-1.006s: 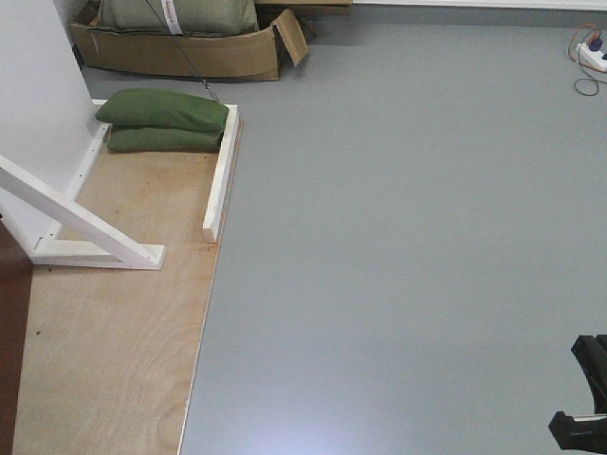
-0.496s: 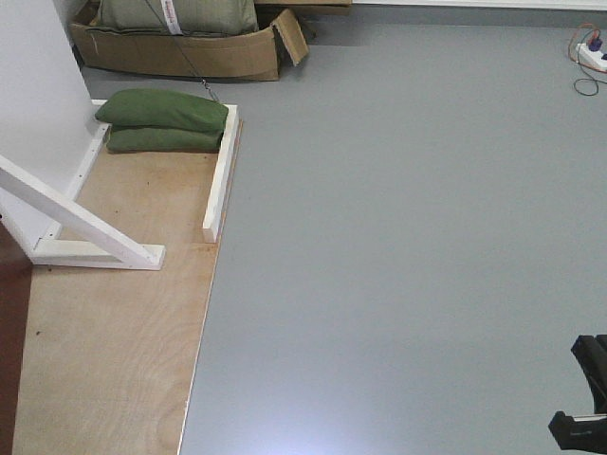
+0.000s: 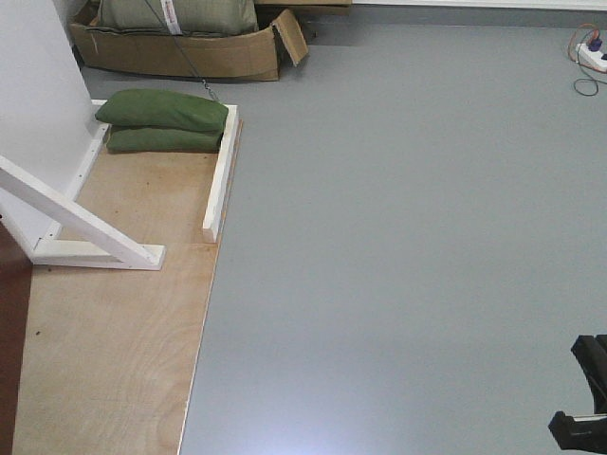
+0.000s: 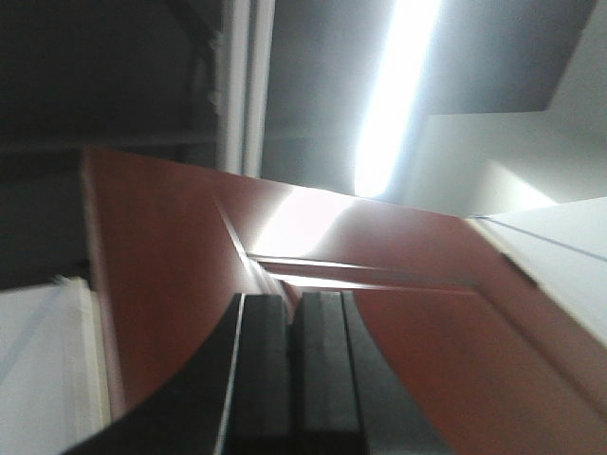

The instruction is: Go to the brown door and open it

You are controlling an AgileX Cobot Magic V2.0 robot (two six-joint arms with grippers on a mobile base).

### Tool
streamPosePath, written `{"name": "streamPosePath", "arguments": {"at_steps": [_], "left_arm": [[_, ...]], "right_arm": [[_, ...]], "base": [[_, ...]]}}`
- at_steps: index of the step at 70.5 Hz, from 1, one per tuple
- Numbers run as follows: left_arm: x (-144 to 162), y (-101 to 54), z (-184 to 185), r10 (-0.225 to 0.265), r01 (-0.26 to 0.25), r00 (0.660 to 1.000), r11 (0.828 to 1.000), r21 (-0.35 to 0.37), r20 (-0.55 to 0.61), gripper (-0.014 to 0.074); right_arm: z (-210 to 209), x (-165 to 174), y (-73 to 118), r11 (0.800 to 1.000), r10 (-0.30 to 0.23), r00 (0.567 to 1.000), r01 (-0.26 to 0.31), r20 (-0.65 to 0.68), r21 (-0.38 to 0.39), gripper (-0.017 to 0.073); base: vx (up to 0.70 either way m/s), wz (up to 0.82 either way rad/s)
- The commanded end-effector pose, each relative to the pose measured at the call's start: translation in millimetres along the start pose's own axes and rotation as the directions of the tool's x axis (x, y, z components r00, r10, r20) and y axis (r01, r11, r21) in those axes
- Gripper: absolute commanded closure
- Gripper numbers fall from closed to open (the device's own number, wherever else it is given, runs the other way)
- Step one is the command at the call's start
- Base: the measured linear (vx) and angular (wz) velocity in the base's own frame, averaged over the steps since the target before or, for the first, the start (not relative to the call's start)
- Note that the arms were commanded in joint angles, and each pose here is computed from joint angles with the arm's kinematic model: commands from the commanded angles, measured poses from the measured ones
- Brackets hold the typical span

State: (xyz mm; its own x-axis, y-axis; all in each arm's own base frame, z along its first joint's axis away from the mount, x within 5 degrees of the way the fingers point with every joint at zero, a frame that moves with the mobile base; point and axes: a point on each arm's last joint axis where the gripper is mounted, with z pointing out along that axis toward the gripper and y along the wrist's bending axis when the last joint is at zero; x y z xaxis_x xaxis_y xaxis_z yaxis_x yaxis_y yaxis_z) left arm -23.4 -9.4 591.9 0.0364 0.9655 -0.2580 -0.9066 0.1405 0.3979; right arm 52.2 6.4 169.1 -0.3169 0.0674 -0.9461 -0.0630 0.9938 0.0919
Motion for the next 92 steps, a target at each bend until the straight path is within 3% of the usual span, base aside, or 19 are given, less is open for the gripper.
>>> {"name": "streamPosePath", "arguments": {"at_steps": [1, 8, 11, 14, 21, 24, 26, 27, 29, 31, 35, 40, 49, 51, 54, 65, 72, 80, 92], "left_arm": [[-3.1, 5.0, 14.9, 0.041, -0.039, 0.999, 0.996, -0.077, 0.03, 0.0577], [-10.4, 20.7, 18.7, 0.037, -0.007, 0.993, 0.966, -0.258, 0.11, 0.0577], [-11.1, 28.4, 17.5, -0.001, 0.051, 0.99, 0.935, -0.351, 0.141, 0.0577], [-9.8, 39.8, 12.9, -0.053, 0.137, 0.982, 0.863, -0.486, 0.183, 0.0577], [6.2, 56.8, 5.2, -0.264, 0.331, 0.943, 0.667, -0.667, 0.204, 0.0577], [15.1, 63.1, -0.7, -0.326, 0.365, 0.922, 0.541, -0.758, 0.211, 0.0577], [21.5, 64.0, -2.9, -0.364, 0.37, 0.909, 0.475, -0.799, 0.205, 0.0577], [24.0, 66.4, -6.5, -0.366, 0.359, 0.907, 0.419, -0.834, 0.207, 0.0577], [27.7, 67.8, -9.5, -0.373, 0.333, 0.907, 0.36, -0.871, 0.193, 0.0577], [34.0, 68.3, -15.2, -0.379, 0.278, 0.91, 0.257, -0.926, 0.168, 0.0577], [38.7, 69.5, -12.9, -0.422, 0.181, 0.905, 0.262, -0.948, 0.057, 0.0577], [47.1, 64.9, -5.0, -0.456, 0.038, 0.883, 0.312, -0.949, -0.114, 0.0577], [59.2, 56.1, 12.5, -0.428, -0.244, 0.776, 0.472, -0.847, -0.462, 0.0577], [61.9, 53.2, 16.8, -0.382, -0.335, 0.727, 0.527, -0.781, -0.57, 0.0577], [66.5, 47.6, 23.9, -0.37, -0.367, 0.692, 0.559, -0.743, -0.62, 0.0577], [82.4, 27.7, 44.2, -0.375, -0.398, 0.658, 0.563, -0.724, -0.653, 0.0577], [92.5, 21.8, 48.5, -0.35, -0.471, 0.634, 0.533, -0.703, -0.69, 0.0577], [105.3, 23.2, 43.4, -0.352, -0.568, 0.583, 0.469, -0.677, -0.733, 0.0577], [127.9, 30.9, 28.0, -0.431, -0.674, 0.49, 0.364, -0.643, -0.758, 0.0577]], "right_arm": [[-1.1, -7.3, -0.3, 1.0, -0.016, 0.995, 0.016, 0.094, 0.004, 0.0559], [-1.1, -7.3, -0.3, 1.0, -0.016, 0.995, 0.016, 0.094, 0.004, 0.0559], [-1.1, -7.3, -0.3, 1.0, -0.016, 0.995, 0.016, 0.094, 0.004, 0.0559], [-1.1, -7.3, -0.3, 1.0, -0.016, 0.995, 0.016, 0.094, 0.004, 0.0559], [-1.1, -7.3, -0.3, 1.0, -0.016, 0.995, 0.016, 0.094, 0.004, 0.0559], [-1.1, -7.3, -0.3, 1.0, -0.016, 0.995, 0.016, 0.094, 0.004, 0.0559], [-1.1, -7.4, -0.3, 1.0, -0.016, 0.995, 0.016, 0.095, 0.004, 0.0559], [-1.1, -7.4, -0.3, 1.0, -0.016, 0.995, 0.016, 0.095, 0.004, 0.0559], [-1.1, -7.4, -0.3, 1.0, -0.016, 0.995, 0.016, 0.095, 0.004, 0.0559], [-1.1, -7.4, -0.3, 1.0, -0.016, 0.995, 0.016, 0.095, 0.004, 0.0559], [-1.1, -7.3, -0.3, 1.0, -0.016, 0.995, 0.016, 0.094, 0.004, 0.0559], [-1.1, -7.3, -0.3, 1.0, -0.016, 0.995, 0.016, 0.094, 0.004, 0.0559], [-1.1, -7.3, -0.3, 1.0, -0.016, 0.995, 0.016, 0.094, 0.004, 0.0559], [-1.1, -7.3, -0.3, 1.0, -0.016, 0.995, 0.016, 0.094, 0.004, 0.0559], [-1.1, -7.3, -0.3, 1.0, -0.016, 0.995, 0.016, 0.094, 0.004, 0.0559], [-1.1, -7.3, -0.3, 1.0, -0.016, 0.995, 0.016, 0.094, 0.004, 0.0559], [-1.1, -7.3, -0.3, 1.0, -0.016, 0.995, 0.016, 0.094, 0.004, 0.0559], [-1.1, -7.3, -0.3, 1.0, -0.016, 0.995, 0.016, 0.094, 0.004, 0.0559], [-1.1, -7.3, -0.3, 1.0, -0.016, 0.995, 0.016, 0.094, 0.004, 0.0559]], "base": [[0.0, 0.0], [0.0, 0.0], [0.0, 0.0], [0.0, 0.0], [0.0, 0.0], [0.0, 0.0], [0.0, 0.0], [0.0, 0.0], [0.0, 0.0], [0.0, 0.0], [0.0, 0.0], [0.0, 0.0], [0.0, 0.0], [0.0, 0.0], [0.0, 0.0], [0.0, 0.0], [0.0, 0.0], [0.0, 0.0], [0.0, 0.0]]}}
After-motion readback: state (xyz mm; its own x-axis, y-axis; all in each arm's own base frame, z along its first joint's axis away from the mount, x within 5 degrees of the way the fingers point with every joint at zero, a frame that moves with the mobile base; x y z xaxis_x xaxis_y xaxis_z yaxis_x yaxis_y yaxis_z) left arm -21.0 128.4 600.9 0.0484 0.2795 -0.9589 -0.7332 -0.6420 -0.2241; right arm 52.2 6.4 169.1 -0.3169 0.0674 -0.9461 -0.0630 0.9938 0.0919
